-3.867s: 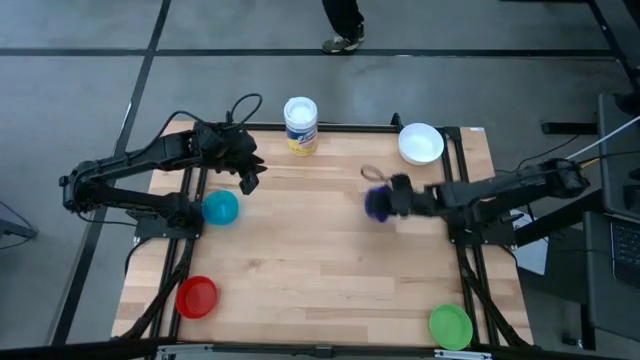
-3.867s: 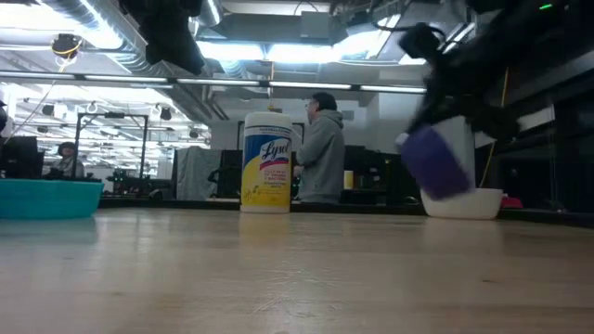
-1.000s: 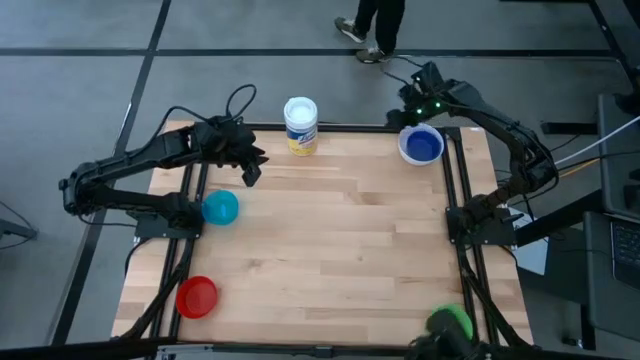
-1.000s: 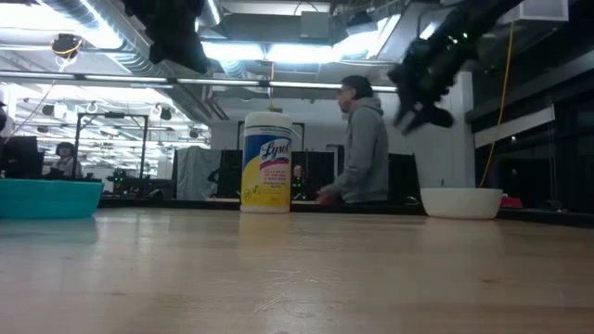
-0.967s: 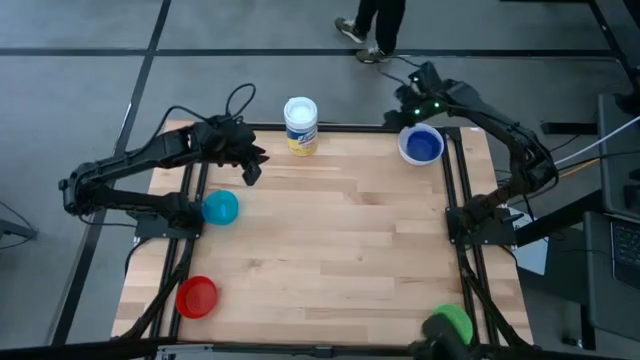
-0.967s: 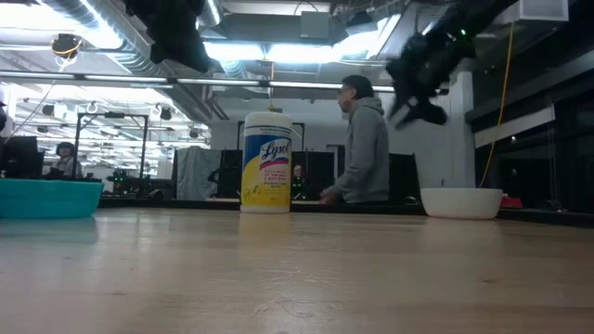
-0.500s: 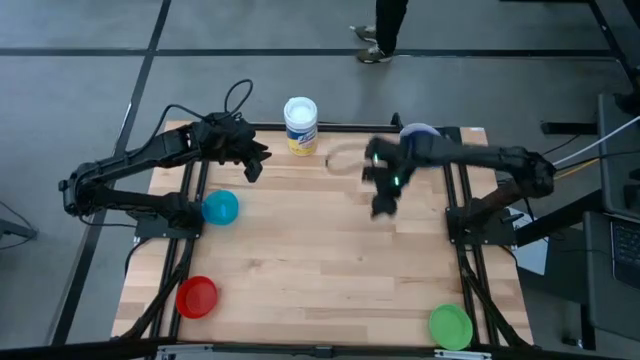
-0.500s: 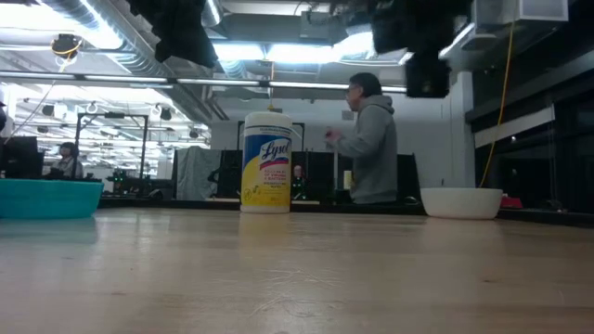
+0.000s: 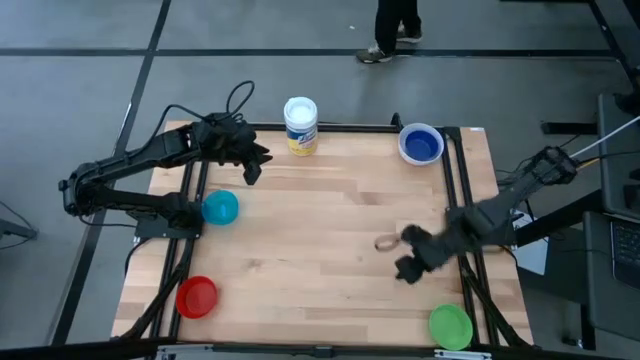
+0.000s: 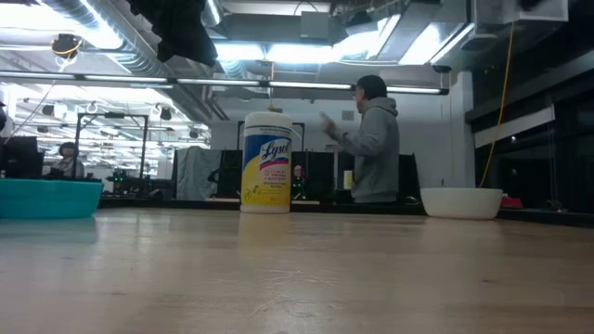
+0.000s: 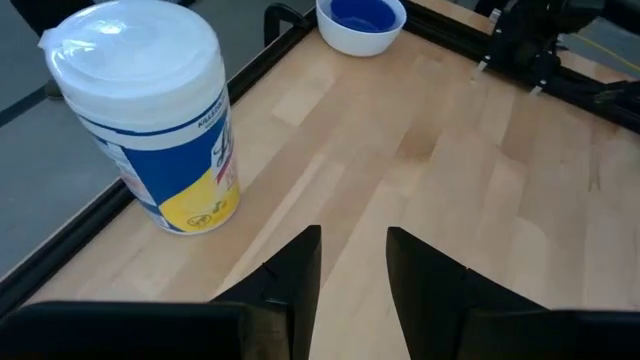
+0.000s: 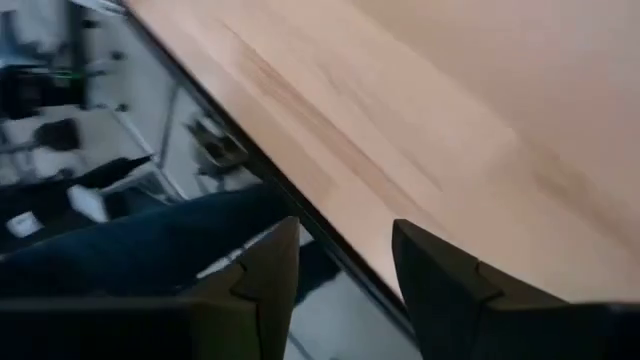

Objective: Nest bowls inside each other
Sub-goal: Stack the green bowl on top of the blue bowl

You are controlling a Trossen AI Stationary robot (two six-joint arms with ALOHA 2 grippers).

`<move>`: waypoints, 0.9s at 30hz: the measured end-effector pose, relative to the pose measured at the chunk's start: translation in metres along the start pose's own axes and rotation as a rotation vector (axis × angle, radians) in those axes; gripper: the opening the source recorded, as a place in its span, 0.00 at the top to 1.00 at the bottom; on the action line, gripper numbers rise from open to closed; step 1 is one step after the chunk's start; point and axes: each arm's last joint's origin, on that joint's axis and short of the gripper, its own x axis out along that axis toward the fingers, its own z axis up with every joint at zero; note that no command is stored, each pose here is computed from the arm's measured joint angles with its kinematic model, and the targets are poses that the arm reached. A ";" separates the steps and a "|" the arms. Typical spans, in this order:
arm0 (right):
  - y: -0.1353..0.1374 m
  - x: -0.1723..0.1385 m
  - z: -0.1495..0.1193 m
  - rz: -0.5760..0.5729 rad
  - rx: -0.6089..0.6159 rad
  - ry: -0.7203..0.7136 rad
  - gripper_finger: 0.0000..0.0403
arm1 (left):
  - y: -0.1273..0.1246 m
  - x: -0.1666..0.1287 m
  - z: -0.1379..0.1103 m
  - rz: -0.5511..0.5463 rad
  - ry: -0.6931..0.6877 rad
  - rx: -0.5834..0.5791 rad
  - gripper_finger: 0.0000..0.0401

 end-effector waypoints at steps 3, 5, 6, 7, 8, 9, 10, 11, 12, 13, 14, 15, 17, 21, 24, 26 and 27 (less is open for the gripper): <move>-0.008 0.011 -0.030 -0.082 0.021 0.059 0.61 | 0.000 0.000 0.000 -0.003 0.001 0.012 0.72; -0.013 0.018 -0.047 -0.141 0.017 0.121 0.61 | 0.000 0.000 0.000 -0.007 0.002 0.013 0.72; -0.016 0.021 -0.054 -0.177 0.009 0.154 0.61 | 0.000 0.000 0.000 -0.008 0.002 0.014 0.72; -0.019 0.024 -0.060 -0.209 0.000 0.183 0.61 | 0.000 0.000 0.000 -0.008 0.002 0.014 0.72; -0.022 0.026 -0.066 -0.239 -0.009 0.210 0.60 | -0.001 0.000 0.000 -0.010 0.002 0.015 0.72; -0.025 0.028 -0.071 -0.267 -0.014 0.234 0.60 | -0.001 0.000 0.000 -0.011 0.003 0.016 0.72; -0.028 0.030 -0.076 -0.295 -0.022 0.254 0.59 | -0.001 0.000 0.000 -0.013 0.003 0.017 0.72; -0.030 0.030 -0.082 -0.311 -0.020 0.268 0.59 | -0.002 0.000 0.000 -0.014 0.003 0.018 0.72; -0.031 0.030 -0.086 -0.318 -0.009 0.278 0.58 | -0.002 0.000 0.000 -0.015 0.003 0.019 0.72; -0.032 0.030 -0.091 -0.314 0.010 0.283 0.57 | -0.002 0.000 0.000 -0.015 0.004 0.019 0.72; -0.032 0.029 -0.094 -0.303 0.036 0.278 0.57 | -0.002 0.000 0.000 -0.015 0.004 0.019 0.72; -0.031 0.029 -0.097 -0.286 0.068 0.261 0.56 | -0.002 0.000 0.000 -0.015 0.004 0.019 0.72; -0.030 0.029 -0.102 -0.238 0.131 0.213 0.56 | -0.002 0.000 0.000 -0.015 0.004 0.019 0.72; -0.024 0.040 -0.105 -0.182 0.161 0.203 0.59 | -0.002 0.001 -0.001 -0.014 0.007 0.019 0.72; -0.018 0.053 -0.103 -0.138 0.180 0.183 0.60 | -0.002 0.001 -0.001 -0.013 0.012 0.018 0.72; -0.015 0.063 -0.103 -0.124 0.191 0.180 0.61 | -0.002 0.001 -0.001 -0.012 0.014 0.018 0.72; -0.014 0.067 -0.103 -0.121 0.194 0.178 0.61 | -0.002 0.001 -0.001 -0.012 0.015 0.018 0.72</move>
